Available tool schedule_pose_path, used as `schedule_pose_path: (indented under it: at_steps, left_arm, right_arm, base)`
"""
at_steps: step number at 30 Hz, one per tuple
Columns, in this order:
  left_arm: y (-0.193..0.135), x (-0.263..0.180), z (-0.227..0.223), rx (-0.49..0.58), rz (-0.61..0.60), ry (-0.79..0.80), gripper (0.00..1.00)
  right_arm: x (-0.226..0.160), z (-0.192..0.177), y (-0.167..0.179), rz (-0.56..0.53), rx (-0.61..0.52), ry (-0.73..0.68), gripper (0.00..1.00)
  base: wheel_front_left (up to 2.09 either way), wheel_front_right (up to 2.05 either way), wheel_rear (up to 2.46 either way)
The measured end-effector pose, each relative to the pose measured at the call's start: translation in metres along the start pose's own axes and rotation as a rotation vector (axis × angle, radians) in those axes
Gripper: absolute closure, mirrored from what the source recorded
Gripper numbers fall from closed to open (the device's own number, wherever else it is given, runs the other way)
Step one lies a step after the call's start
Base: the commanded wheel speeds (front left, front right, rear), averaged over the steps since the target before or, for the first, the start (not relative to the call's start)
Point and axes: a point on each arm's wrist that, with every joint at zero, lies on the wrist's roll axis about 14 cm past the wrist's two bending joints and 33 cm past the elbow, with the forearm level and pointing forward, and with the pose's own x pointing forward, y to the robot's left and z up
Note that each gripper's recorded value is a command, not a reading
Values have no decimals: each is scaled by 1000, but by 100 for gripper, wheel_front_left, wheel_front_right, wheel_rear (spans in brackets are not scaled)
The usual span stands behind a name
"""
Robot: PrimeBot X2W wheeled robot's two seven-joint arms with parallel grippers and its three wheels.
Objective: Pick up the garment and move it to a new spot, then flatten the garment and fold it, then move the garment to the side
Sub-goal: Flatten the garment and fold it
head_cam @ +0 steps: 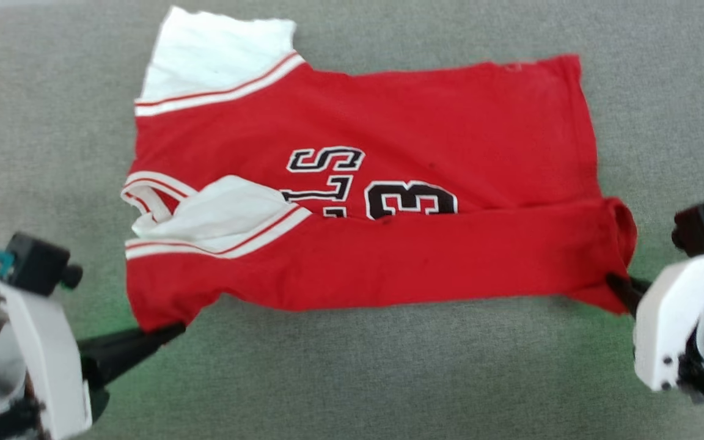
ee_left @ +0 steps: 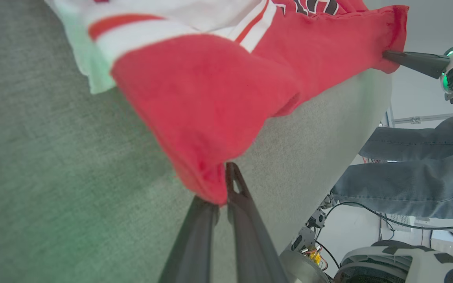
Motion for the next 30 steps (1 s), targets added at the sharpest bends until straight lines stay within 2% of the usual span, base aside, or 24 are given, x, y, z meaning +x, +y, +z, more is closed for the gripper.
schedule_pose_path:
  at_steps: [9,16,17,18,19,20,26,30]
  left_arm:
    - [-23,-17,-33,-11,-45,25,100]
    - [-24,-25,-38,-8,-35,2,100]
    - [-22,-26,-37,-4,-27,-5,96]
    - [-20,-26,-36,-1,-20,-15,51]
    - [-18,-27,-34,-1,-14,-25,7]
    - [-18,-27,-34,-1,-12,-29,0]
    - [-14,-35,-14,24,13,-117,0]
    - [1,-47,27,67,68,-258,0]
  right_arm:
    - [-17,-20,0,12,-1,26,100]
    - [-18,-22,-1,13,6,24,100]
    - [-18,-21,-1,13,5,16,87]
    - [-19,-19,-2,12,3,3,3]
    - [-19,-17,-3,7,1,-12,0]
    - [-19,-15,-3,5,2,-21,0]
    - [-32,9,-7,-16,3,-164,0]
    - [-45,37,-11,-39,5,-342,0]
  base:
    - [0,0,0]
    - [0,0,0]
    - [0,0,0]
    - [0,0,0]
    - [0,0,0]
    - [0,0,0]
    - [0,0,0]
    - [0,0,0]
